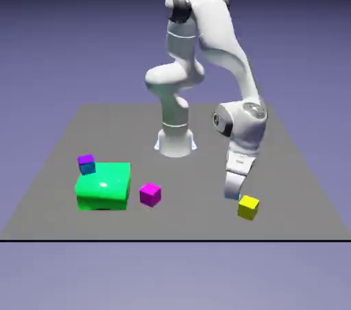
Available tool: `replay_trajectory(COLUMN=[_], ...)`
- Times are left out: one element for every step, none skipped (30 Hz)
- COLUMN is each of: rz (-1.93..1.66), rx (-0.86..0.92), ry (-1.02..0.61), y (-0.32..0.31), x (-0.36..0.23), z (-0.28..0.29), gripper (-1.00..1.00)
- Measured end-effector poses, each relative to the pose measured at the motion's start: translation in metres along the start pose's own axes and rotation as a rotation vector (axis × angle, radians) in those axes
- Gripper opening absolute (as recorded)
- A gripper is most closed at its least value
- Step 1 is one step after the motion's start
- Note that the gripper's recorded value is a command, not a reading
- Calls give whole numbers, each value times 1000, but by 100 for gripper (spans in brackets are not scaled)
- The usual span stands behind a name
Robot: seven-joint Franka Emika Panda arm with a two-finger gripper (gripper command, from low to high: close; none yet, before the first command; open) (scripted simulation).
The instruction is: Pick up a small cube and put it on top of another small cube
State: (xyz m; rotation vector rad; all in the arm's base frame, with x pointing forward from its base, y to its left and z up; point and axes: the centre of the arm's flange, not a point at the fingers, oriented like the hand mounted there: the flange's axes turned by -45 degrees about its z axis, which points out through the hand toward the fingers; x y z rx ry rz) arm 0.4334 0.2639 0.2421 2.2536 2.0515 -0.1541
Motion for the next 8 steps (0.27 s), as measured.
replay_trajectory(rz=[0,0,0,0,0,0,0,0], rx=[0,0,-1,-1,-1,-1,-1,-1], ry=[0,0,-1,-1,-1,-1,0,0], y=[0,1,1,1,0,0,0,0], x=[0,1,2,3,3,3,3,3], z=[0,16,32,48,64,70,70,70], gripper=[-100,-100,-100,-100,-100,100,100,100])
